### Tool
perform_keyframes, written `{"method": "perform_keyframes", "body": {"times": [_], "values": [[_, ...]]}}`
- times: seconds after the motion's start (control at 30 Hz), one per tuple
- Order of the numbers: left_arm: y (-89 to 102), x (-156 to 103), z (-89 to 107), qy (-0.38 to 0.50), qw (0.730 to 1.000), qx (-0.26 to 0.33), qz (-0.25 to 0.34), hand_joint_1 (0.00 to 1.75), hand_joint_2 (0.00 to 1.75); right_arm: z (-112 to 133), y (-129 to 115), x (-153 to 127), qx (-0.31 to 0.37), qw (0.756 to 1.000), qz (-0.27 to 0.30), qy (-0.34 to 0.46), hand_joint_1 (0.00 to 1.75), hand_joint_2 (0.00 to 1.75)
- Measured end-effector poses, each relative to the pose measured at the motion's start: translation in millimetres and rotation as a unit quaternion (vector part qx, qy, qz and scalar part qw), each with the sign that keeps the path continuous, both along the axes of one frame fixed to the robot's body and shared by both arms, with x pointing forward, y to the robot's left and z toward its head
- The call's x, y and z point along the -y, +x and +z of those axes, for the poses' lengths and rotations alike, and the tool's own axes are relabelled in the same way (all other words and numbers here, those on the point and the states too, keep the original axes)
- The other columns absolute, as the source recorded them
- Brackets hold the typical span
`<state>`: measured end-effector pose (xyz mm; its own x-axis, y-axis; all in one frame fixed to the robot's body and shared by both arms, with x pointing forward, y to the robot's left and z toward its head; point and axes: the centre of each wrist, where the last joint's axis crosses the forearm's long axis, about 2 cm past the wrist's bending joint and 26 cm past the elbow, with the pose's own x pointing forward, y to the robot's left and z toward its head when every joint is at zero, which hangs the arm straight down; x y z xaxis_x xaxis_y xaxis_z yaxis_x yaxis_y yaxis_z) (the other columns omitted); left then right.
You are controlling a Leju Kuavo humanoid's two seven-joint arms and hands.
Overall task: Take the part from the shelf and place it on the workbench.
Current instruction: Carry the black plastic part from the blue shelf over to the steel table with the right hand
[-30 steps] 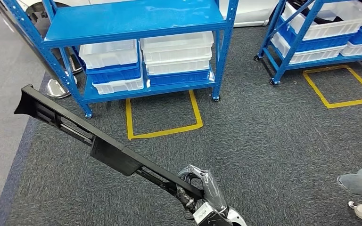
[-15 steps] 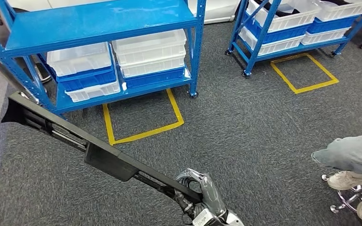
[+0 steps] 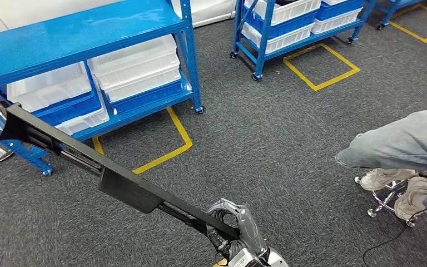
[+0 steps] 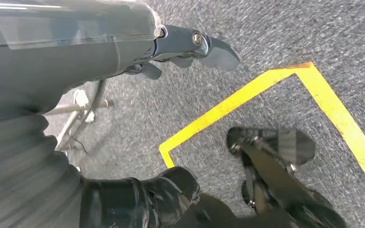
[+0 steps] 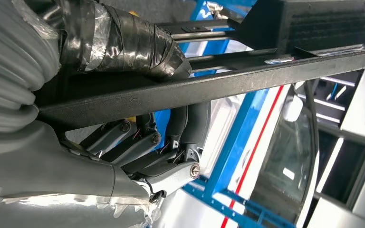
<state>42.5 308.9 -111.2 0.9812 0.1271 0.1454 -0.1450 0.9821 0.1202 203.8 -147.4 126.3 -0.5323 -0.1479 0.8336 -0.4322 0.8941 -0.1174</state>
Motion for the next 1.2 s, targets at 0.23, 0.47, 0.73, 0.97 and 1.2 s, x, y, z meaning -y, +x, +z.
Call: {"method": "perform_keyframes", "body": {"times": [0.23, 0.47, 0.73, 0.97, 1.2], "values": [[-3.2, -0.7, -0.3, 0.000, 1.000, -0.003, 0.000, 0.00, 1.75, -0.2, -1.0, -1.1, 0.001, 1.000, 0.001, 0.000, 1.73, 1.75], [-1.2, -0.8, -0.1, 0.001, 1.000, -0.003, -0.003, 0.00, 1.75, -0.7, -2.5, -1.1, 0.002, 1.000, 0.001, -0.002, 1.73, 1.75], [-2.0, -0.3, -0.2, -0.003, 1.000, -0.006, -0.005, 0.00, 1.75, -1.5, -3.9, -0.6, 0.002, 1.000, 0.001, -0.005, 1.73, 1.75], [0.5, 0.5, 0.0, -0.007, 1.000, -0.005, -0.008, 0.00, 1.75, -0.3, -3.9, 0.4, 0.005, 1.000, -0.001, -0.007, 1.73, 1.75], [-4.2, 1.0, -0.5, -0.007, 1.000, -0.010, -0.009, 0.00, 1.75, -0.1, -4.6, 0.4, 0.005, 1.000, 0.000, -0.008, 1.73, 1.75]]}}
